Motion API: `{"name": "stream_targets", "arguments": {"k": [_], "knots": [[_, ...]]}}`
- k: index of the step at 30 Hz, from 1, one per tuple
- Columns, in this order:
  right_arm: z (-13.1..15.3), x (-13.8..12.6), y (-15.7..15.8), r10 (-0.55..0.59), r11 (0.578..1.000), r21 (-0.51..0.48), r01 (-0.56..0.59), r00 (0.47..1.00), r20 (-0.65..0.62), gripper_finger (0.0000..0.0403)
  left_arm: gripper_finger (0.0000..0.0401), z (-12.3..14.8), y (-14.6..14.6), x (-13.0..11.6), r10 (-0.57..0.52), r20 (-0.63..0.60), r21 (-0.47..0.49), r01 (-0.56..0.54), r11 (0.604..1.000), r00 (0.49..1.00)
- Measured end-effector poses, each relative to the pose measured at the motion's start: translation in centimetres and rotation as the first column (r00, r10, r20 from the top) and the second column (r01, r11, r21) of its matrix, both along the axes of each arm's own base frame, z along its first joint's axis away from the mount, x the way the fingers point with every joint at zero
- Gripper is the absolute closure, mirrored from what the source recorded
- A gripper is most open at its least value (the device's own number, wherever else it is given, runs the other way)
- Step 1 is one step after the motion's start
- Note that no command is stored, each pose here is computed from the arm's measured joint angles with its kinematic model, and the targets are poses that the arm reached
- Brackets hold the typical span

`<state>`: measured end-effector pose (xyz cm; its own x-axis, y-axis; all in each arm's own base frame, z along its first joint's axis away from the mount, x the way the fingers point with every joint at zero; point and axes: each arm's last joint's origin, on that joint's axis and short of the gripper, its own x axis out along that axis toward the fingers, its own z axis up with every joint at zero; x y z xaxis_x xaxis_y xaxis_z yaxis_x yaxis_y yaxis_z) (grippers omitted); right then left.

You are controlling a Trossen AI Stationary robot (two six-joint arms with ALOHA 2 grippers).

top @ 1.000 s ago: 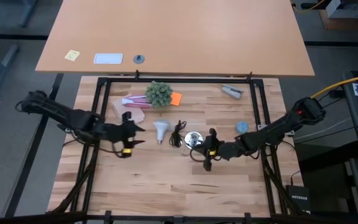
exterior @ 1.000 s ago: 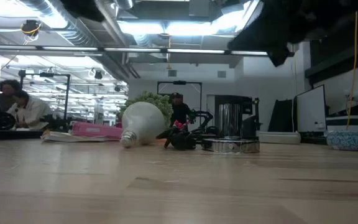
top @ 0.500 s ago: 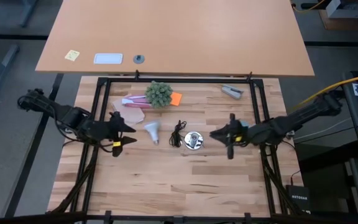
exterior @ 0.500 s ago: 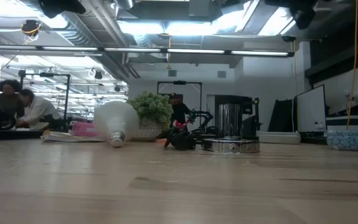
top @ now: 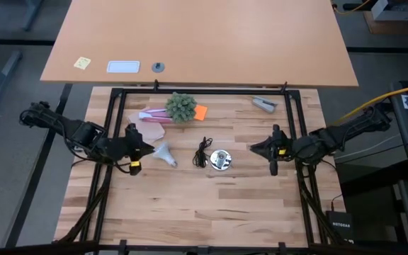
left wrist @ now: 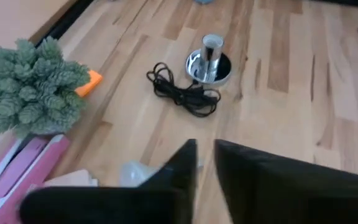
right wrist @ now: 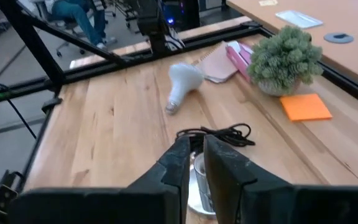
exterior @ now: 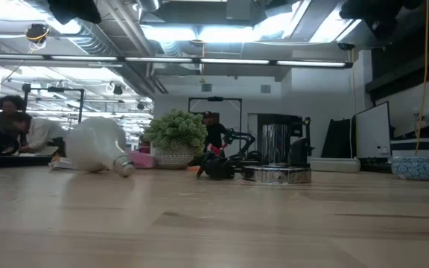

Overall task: Screw lightbulb
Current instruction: Return to Home Position

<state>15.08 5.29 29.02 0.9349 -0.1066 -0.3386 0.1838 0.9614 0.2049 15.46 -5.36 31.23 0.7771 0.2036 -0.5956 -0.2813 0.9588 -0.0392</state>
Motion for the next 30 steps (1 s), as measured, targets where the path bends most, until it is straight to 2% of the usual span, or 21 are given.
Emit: {"name": "stream_targets", "arguments": {"k": [2,4,7,11,15,20,25,30], "knots": [[-0.2,-0.1,0.0,0.0,1.0,-0.007,0.0,1.0,-0.018,0.0349,0.0382,-0.1,0.1,-0.1,0.008,-0.013,0.006,-0.008,1.0,1.0],[-0.3,-0.1,0.0,0.0,1.0,-0.014,0.0,1.0,-0.03,0.0349,0.0394,-0.3,0.0,-0.3,0.03,0.003,0.019,-0.03,0.999,1.0],[-0.3,-0.3,-0.1,0.003,1.0,-0.02,-0.003,0.999,-0.034,0.0349,0.0382,-1.2,0.0,-1.2,0.061,0.027,0.076,-0.063,0.995,0.998],[-0.7,-0.7,-0.3,0.009,1.0,-0.03,-0.01,0.998,-0.059,0.0349,0.0367,-3.2,0.0,-2.6,0.088,0.074,0.099,-0.095,0.991,0.993],[-3.6,-1.1,-0.6,-0.031,0.998,-0.066,0.024,0.993,-0.112,0.0349,0.0366,-6.2,-0.3,-3.5,0.06,0.12,0.143,-0.077,0.987,0.991],[-9.1,-1.4,-0.7,-0.054,0.998,-0.037,0.05,0.989,-0.135,0.0349,0.0378,-10.2,-0.6,-3.9,-0.005,0.143,0.185,-0.022,0.982,0.99],[-13.8,-2.0,-1.0,-0.07,0.996,0.045,0.074,0.994,-0.081,0.0349,0.039,-13.9,-0.7,-3.8,-0.029,0.181,0.194,-0.007,0.981,0.983],[-16.5,-2.8,-1.3,-0.049,0.99,0.131,0.053,0.998,-0.031,0.0349,0.0399,-16.4,-0.5,-4.1,-0.02,0.242,0.149,-0.016,0.989,0.97]]}}
